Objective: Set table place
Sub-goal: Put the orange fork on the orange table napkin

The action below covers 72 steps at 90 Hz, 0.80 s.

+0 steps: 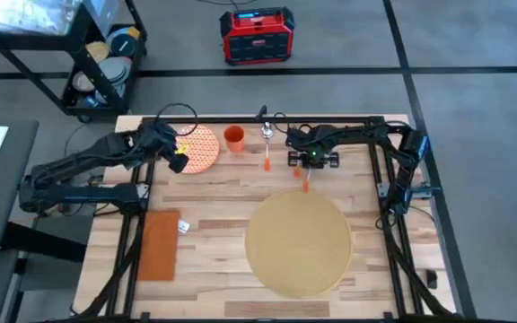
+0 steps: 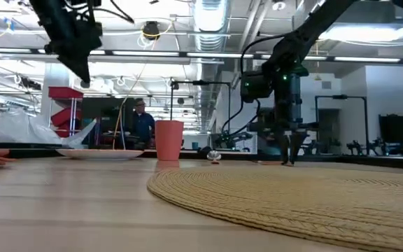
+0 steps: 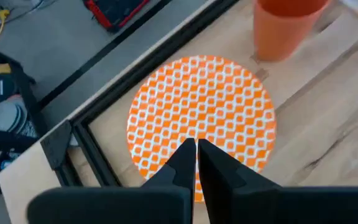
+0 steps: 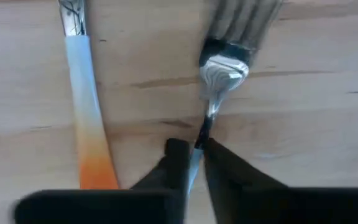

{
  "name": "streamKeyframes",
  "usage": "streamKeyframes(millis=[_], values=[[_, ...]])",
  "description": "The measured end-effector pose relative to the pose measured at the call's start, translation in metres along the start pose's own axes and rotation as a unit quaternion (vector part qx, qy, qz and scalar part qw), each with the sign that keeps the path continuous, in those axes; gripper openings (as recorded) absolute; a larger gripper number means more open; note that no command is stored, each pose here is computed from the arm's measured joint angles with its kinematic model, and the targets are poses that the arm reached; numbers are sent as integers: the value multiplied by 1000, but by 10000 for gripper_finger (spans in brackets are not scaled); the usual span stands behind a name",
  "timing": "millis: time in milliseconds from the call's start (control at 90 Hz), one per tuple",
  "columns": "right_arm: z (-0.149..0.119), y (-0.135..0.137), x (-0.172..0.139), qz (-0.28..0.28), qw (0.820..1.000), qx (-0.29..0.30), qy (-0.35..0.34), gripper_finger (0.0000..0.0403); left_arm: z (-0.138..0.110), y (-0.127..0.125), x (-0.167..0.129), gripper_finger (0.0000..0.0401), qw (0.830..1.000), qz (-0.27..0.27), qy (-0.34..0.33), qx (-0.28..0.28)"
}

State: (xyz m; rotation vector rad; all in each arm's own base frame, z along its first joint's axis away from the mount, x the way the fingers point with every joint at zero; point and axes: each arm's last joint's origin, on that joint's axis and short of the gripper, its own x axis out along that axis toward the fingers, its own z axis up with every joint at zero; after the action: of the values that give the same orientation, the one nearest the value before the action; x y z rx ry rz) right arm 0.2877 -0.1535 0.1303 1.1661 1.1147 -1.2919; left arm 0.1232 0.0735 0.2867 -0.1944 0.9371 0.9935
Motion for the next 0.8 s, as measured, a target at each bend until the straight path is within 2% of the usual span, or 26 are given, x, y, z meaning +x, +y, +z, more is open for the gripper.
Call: streamKeyframes(millis=[311,644,800], values=[[-18,6,-6,-4,999,-27,-17,1,-3,0,1,0,999,-10,5,31],[-56,11,-43,43,998,-38,-36,0,-10,10,-14,0,999,-36,-24,-21],[-86,16,-59,77,995,-38,-43,0,-16,14,-19,0,998,-45,-17,-35]])
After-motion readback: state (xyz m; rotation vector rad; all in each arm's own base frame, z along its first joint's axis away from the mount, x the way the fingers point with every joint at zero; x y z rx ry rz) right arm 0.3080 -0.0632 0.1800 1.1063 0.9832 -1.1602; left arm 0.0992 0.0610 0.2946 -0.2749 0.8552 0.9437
